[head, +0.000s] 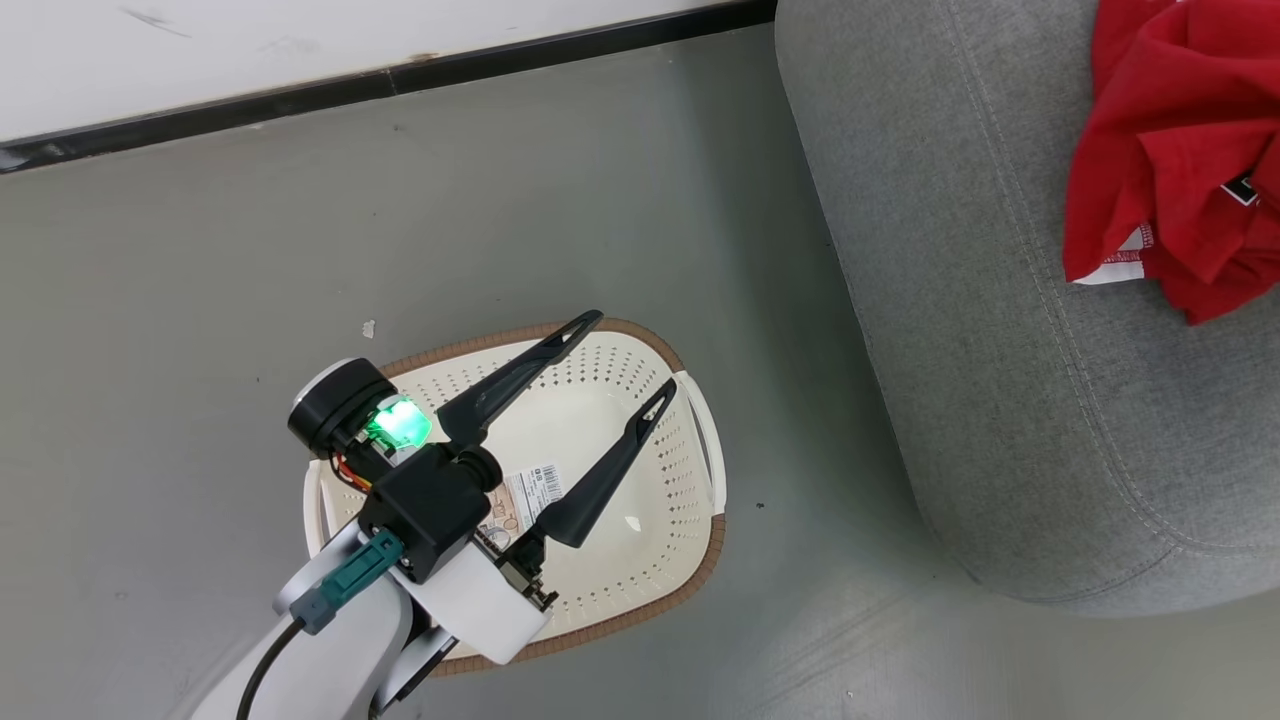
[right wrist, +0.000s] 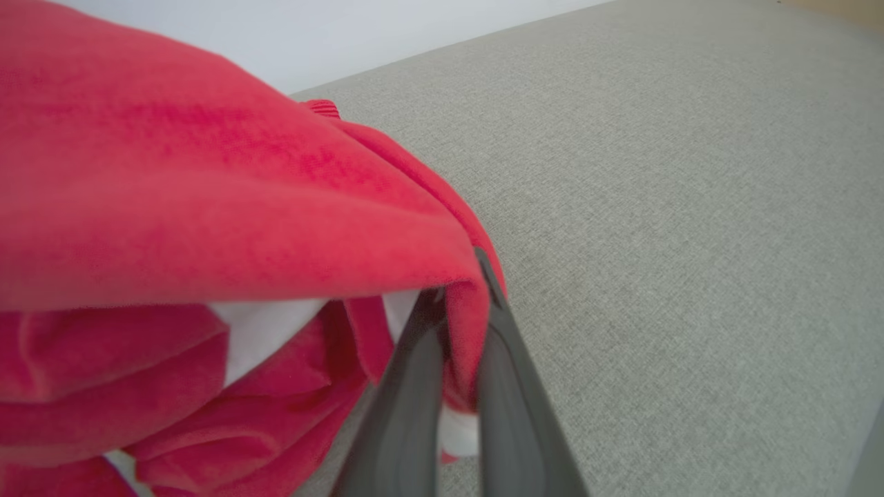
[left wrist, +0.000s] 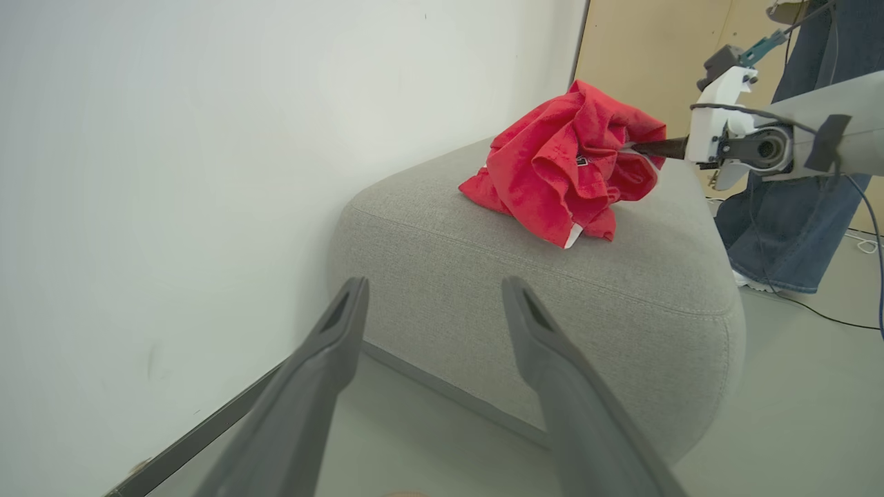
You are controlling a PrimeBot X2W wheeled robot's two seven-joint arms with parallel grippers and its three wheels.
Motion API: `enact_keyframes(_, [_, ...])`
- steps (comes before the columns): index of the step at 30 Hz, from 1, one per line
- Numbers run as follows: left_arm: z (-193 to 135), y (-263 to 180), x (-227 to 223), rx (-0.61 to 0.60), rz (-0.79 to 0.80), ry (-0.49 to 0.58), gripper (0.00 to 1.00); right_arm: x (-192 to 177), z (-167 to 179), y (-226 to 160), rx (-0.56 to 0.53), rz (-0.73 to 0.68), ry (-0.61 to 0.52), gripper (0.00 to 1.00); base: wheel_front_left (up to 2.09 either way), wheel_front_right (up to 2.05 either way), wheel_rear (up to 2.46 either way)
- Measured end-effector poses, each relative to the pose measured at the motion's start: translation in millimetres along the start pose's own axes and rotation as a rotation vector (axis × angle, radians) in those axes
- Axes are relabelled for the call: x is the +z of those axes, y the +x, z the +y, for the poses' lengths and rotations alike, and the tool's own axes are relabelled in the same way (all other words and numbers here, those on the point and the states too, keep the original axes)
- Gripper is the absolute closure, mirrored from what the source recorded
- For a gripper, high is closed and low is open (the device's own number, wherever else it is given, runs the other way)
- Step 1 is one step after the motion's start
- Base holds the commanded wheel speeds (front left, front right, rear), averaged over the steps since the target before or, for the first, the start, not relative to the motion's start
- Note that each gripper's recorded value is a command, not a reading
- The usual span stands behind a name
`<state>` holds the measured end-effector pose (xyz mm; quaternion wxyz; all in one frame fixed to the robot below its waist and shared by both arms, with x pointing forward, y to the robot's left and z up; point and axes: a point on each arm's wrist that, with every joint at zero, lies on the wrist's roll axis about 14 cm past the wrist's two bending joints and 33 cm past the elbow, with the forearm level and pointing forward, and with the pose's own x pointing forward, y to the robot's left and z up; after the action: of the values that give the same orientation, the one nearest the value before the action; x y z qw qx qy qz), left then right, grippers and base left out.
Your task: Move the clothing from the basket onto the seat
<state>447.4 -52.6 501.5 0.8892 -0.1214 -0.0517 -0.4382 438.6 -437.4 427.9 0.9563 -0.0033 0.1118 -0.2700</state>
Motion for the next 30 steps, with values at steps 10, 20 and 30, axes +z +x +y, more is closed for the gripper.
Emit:
enact_keyframes(10, [-3, 5, 2, -0.013, -0.012, -0.001, 0.00, 1, 7, -8, 0.042, -0.008, -0.030, 0.00, 0.00, 0.00, 0.00])
enact_keyframes(20, [-10, 13, 5, -0.039, -0.029, -0.001, 0.00, 0, 4, -28, 0.080, -0.014, -0.060, 0.00, 0.00, 0.00, 0.00])
enact_keyframes(30, [-13, 21, 16, -0.049, -0.058, 0.013, 0.00, 29, -11, -54, 0.090, -0.108, -0.076, 0.00, 0.00, 0.00, 0.00])
